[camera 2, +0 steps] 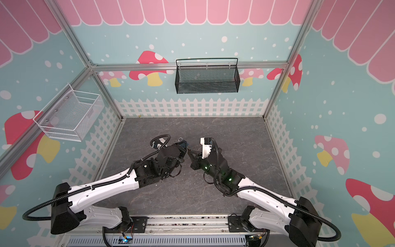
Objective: Unlock with the key
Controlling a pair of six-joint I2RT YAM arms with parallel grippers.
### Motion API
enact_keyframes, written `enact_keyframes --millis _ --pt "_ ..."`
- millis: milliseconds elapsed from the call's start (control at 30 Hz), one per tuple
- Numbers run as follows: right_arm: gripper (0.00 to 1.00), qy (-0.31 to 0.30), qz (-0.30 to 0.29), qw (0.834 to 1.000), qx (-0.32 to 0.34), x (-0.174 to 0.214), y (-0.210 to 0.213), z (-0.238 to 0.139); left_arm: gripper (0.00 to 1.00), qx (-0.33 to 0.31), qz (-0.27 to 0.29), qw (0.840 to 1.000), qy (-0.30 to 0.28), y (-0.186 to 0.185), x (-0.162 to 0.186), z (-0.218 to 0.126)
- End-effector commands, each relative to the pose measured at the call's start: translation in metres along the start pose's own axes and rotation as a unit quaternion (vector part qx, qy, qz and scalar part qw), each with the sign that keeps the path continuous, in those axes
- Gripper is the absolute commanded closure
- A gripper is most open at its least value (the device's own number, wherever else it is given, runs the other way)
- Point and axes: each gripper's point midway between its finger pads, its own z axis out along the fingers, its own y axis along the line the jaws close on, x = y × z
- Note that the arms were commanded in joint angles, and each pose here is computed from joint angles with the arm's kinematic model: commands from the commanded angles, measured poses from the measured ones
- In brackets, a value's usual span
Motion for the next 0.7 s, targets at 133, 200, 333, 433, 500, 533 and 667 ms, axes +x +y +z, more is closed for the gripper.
enact_keyframes --millis 133,200,333,433,500,533,667 --pt "1.0 -0.021 -0.061 0.995 -0.08 -0.025 0.052 0.009 1.0 0.028 0.062 0.996 0.056 -0.021 0.017 -0.009" --pt "1.0 -0.043 -0.066 0.995 -0.062 -0.028 0.043 0.004 1.0 0.034 0.045 0.996 0.068 -0.018 0.019 -0.011" --pt "1.0 -0.042 -0.063 0.997 -0.027 -0.023 0.025 0.006 1.0 0.037 0.027 0.996 0.077 -0.008 0.021 -0.014" --pt "1.0 -0.024 -0.053 0.994 -0.096 -0.021 0.052 0.003 1.0 0.039 0.037 0.996 0.078 -0.006 0.02 -0.014" --pt "1.0 -0.014 -0.006 0.991 -0.131 -0.026 0.06 -0.003 1.0 0.03 0.044 0.995 0.081 0.0 0.017 -0.012" --pt "1.0 -0.01 0.032 0.988 -0.147 -0.031 0.062 -0.008 1.0 0.023 0.042 0.995 0.082 0.006 0.016 -0.011" --pt "1.0 0.006 0.178 0.966 -0.189 -0.04 0.066 -0.021 1.0 0.035 0.009 0.997 0.073 0.025 0.014 -0.007"
